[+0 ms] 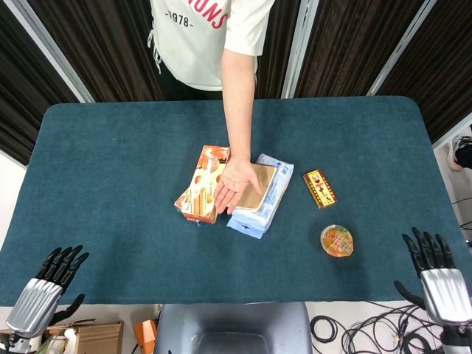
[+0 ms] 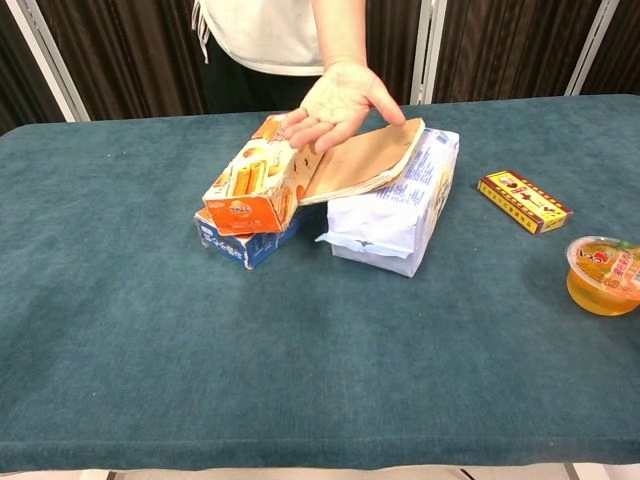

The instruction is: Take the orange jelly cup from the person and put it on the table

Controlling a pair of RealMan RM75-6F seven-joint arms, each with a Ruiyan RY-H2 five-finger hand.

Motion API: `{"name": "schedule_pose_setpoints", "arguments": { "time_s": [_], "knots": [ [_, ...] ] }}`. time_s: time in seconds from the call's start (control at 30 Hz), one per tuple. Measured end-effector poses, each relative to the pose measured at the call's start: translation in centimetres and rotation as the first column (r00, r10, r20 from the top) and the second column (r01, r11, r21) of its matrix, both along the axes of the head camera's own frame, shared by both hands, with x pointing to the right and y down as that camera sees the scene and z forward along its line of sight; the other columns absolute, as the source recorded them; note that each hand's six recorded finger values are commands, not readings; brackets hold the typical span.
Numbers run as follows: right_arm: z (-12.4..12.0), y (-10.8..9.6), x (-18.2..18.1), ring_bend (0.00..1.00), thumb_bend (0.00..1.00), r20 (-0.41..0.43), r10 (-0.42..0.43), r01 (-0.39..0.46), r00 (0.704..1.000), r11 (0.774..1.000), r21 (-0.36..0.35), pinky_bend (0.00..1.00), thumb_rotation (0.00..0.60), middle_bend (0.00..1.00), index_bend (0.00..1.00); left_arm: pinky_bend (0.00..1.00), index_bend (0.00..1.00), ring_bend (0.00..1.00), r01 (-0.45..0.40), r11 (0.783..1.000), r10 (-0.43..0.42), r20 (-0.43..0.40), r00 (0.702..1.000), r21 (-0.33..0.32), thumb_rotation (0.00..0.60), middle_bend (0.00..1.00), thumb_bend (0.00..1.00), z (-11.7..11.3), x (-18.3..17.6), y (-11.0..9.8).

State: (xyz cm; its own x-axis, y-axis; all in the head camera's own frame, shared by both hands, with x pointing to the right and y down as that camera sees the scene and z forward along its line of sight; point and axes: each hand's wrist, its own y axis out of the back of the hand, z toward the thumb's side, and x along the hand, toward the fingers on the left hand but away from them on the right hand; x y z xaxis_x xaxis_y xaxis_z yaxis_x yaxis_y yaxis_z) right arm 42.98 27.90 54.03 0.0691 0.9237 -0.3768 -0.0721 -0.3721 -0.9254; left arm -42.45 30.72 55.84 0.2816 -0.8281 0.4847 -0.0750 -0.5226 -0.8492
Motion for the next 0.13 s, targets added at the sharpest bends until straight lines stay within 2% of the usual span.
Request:
{"name": "schedule_pose_setpoints", "arguments": {
  "time_s": [0.13],
  "knots": [
    [-0.63, 0.77, -0.1, 0.0, 0.1, -0.017, 0.011, -0.011, 1.0, 1.0, -0.002, 0.0, 0.6, 0.0, 0.0, 0.0, 0.0, 0.0, 0.018, 1.0, -0.018, 0.018, 1.0, 0.009, 0.6, 0.0, 0.34, 0.25, -0.29, 0.55]
  ]
}}
